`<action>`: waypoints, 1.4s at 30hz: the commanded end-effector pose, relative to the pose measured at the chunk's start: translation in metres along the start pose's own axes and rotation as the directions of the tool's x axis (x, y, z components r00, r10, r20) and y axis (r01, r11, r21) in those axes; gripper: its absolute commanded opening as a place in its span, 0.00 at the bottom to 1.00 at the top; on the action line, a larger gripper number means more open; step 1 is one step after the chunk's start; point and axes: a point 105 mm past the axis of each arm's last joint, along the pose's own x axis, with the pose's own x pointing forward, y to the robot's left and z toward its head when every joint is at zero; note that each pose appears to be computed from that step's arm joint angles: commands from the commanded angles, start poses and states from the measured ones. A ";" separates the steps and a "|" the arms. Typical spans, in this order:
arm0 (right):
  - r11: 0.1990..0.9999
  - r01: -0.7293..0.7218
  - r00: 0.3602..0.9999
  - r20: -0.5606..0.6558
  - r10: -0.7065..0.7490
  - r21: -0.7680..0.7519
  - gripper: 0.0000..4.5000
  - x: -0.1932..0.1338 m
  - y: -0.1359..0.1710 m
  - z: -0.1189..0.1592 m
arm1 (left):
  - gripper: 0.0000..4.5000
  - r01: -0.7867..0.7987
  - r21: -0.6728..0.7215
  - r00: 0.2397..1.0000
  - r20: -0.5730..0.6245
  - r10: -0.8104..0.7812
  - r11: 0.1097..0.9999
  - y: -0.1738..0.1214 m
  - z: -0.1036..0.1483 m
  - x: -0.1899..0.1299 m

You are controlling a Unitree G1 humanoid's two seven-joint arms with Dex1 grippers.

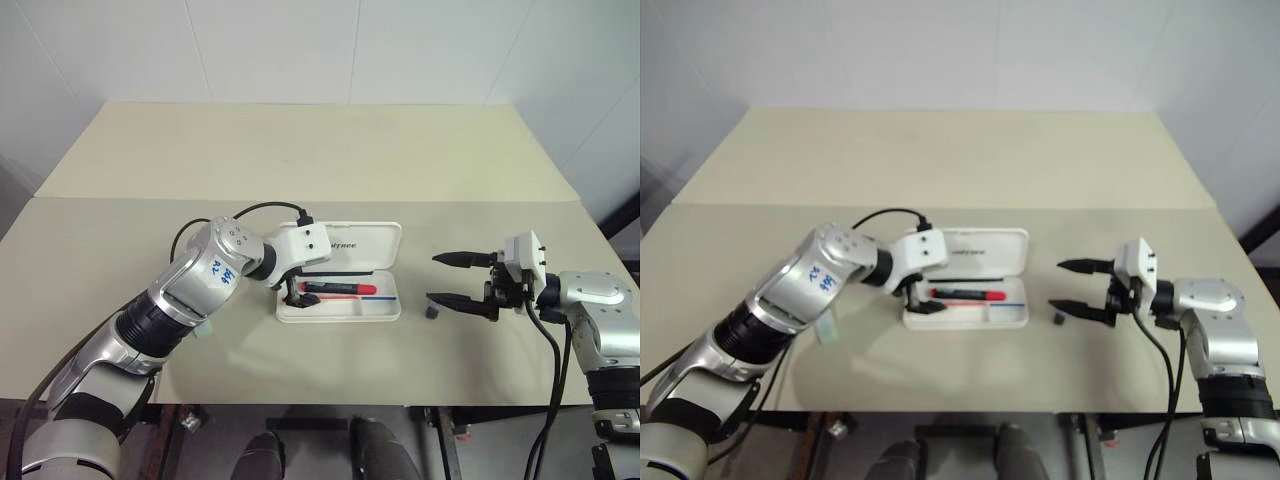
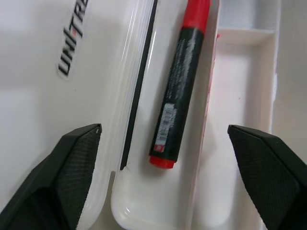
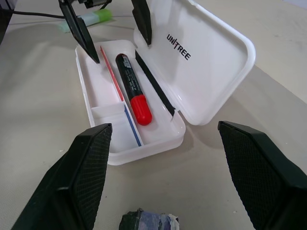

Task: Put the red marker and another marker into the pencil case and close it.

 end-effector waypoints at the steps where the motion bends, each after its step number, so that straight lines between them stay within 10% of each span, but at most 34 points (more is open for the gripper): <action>1: 1.000 0.004 1.000 0.019 -0.003 -0.031 1.00 -0.001 -0.002 0.008 | 1.00 -0.029 0.050 0.990 0.140 0.022 0.998 -0.001 0.024 -0.012; 15: 0.995 -0.097 0.994 0.049 0.098 -0.023 1.00 0.008 -0.001 0.011 | 1.00 -0.452 -0.300 0.779 0.327 0.535 0.840 0.040 0.039 -0.093; 21: 0.989 -0.146 0.988 0.036 0.147 -0.019 1.00 0.017 -0.011 0.010 | 1.00 -0.613 -0.587 0.527 0.195 0.827 0.529 0.057 0.022 -0.128; 33: 0.975 -0.220 0.974 0.055 0.221 -0.031 1.00 0.037 -0.031 0.017 | 1.00 -0.699 -0.700 0.104 -0.304 0.947 -0.148 0.030 -0.058 -0.153; 42: 0.975 -0.222 0.974 0.048 0.223 -0.029 1.00 0.039 -0.035 0.016 | 1.00 -0.615 -0.742 0.192 -0.469 0.862 -0.267 -0.006 -0.081 -0.115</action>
